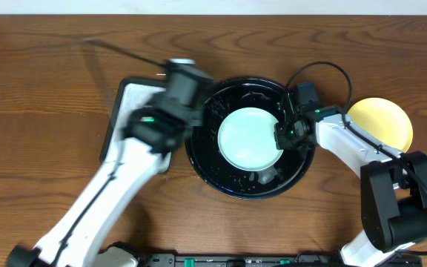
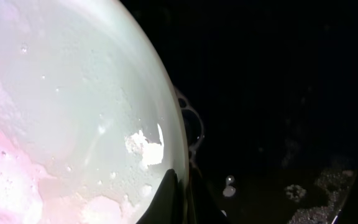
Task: Clean dirty plates on tray and stack at the side
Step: 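Return the sponge with the left gripper above the sponge tray, then lift the red-marked plate off the black tray with the right gripper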
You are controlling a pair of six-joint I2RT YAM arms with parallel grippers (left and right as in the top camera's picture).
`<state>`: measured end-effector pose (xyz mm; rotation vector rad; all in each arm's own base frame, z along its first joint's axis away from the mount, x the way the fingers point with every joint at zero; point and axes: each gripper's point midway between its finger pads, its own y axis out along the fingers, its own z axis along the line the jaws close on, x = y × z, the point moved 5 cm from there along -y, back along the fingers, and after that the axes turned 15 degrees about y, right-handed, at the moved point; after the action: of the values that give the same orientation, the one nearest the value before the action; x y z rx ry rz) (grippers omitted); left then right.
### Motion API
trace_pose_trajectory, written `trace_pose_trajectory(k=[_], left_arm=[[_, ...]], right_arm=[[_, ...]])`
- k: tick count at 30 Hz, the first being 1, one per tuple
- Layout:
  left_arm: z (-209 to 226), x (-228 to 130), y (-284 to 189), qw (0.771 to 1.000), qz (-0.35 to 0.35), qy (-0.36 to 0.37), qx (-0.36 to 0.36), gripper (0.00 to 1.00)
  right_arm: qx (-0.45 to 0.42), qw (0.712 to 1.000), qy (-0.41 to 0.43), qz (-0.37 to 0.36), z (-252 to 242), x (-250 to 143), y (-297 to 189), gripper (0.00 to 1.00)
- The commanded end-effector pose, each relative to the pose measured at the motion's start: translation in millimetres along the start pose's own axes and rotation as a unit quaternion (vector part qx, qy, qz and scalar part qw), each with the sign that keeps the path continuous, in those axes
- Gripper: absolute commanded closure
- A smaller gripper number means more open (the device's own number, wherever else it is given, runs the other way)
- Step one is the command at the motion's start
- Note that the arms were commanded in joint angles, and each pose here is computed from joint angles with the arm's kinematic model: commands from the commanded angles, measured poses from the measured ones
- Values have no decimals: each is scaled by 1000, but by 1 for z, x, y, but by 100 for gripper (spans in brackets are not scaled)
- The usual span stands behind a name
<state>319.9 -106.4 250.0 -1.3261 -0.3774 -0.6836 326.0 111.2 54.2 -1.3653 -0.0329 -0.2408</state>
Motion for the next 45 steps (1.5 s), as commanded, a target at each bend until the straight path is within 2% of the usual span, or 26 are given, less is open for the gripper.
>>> trace_pose_trajectory(k=[1,5,11,16,20,29,35,37,40,45], left_arm=[[30,-13,5,998,46,-42,-8,92],[55,-39,24,991,107,-78,-1,92],[69,-71,61,979,176,-103,9,92],[77,-83,83,971,212,-114,17,92],[73,-88,92,966,228,-123,-4,92],[72,-90,93,965,233,-121,-9,92],[72,-90,93,965,233,-121,-9,84],[72,-90,93,965,233,-121,-9,83],[72,-90,93,965,233,-121,-9,74],[72,-90,93,965,233,-121,-9,73]], right_arm=[[-31,999,-36,-11,-5,0,-13,99],[-52,995,-32,-78,-3,11,-51,99],[-94,970,-55,-219,10,19,-121,99],[-110,941,-118,-297,29,12,-164,99],[-140,913,-167,-345,43,9,-184,99],[-230,859,-237,-391,62,-4,-200,99],[-281,820,-274,-418,78,-21,-212,99],[-290,811,-280,-424,82,-25,-215,99],[-299,801,-290,-430,87,-30,-217,99],[-291,797,-305,-433,95,-37,-217,99]])
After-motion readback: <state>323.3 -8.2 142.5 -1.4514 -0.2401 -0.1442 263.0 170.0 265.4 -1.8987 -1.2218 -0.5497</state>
